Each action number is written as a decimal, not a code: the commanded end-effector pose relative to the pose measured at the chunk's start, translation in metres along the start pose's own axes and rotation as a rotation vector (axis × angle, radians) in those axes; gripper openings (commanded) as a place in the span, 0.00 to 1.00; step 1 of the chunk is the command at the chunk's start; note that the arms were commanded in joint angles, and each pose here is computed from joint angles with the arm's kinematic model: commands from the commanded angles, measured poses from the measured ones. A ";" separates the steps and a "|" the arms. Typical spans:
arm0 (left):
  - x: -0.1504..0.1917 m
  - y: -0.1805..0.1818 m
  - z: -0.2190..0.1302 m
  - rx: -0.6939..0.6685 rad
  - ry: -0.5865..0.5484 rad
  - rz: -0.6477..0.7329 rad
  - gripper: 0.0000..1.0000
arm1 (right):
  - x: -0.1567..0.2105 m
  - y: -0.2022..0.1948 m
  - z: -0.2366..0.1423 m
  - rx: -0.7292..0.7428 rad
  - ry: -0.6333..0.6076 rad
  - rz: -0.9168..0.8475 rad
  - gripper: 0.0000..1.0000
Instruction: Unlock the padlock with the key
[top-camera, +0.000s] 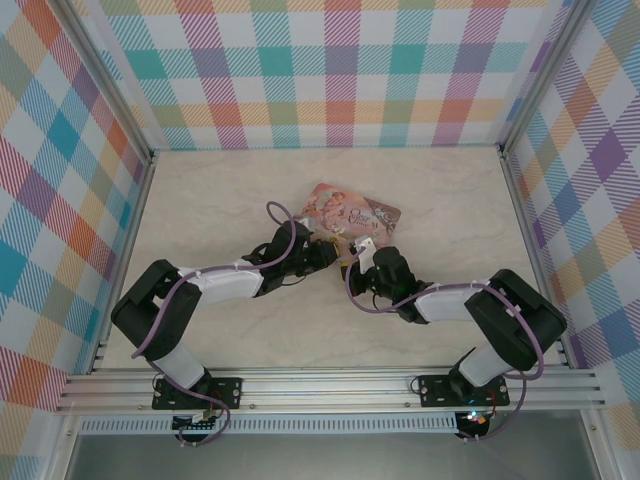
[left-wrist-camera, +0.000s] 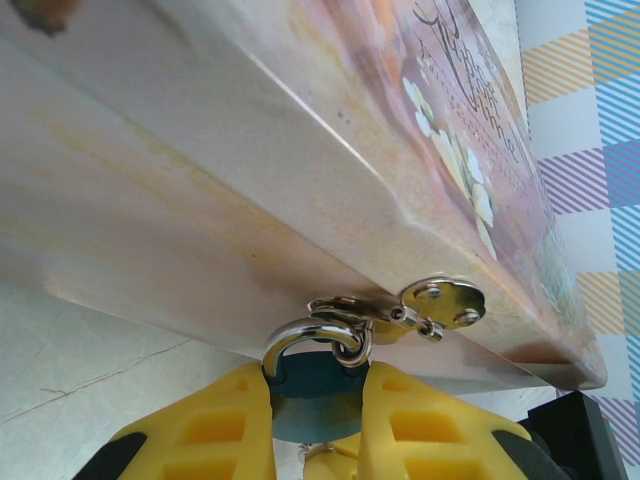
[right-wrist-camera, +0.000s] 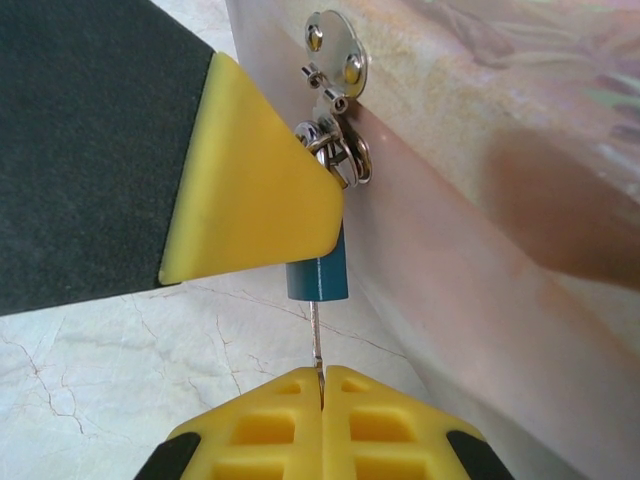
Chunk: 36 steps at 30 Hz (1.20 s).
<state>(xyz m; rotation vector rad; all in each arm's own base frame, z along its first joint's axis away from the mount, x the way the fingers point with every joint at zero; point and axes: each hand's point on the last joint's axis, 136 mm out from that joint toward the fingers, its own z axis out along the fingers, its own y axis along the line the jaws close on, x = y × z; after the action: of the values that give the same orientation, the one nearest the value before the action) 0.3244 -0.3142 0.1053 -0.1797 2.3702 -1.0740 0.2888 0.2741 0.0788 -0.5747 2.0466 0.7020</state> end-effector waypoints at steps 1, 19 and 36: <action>-0.011 -0.030 -0.011 0.088 -0.033 0.005 0.20 | -0.022 0.004 0.004 -0.031 -0.070 0.016 0.01; -0.010 -0.029 -0.013 0.092 -0.030 -0.011 0.20 | -0.037 -0.003 0.000 -0.047 -0.127 0.049 0.01; -0.006 -0.027 -0.013 0.083 -0.012 -0.016 0.20 | -0.073 0.001 -0.004 -0.099 -0.222 0.019 0.01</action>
<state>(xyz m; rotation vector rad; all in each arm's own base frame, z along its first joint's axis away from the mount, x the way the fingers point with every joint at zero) 0.3292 -0.3151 0.1172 -0.2097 2.3256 -1.1037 0.2997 0.2728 0.0923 -0.5292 2.0125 0.8155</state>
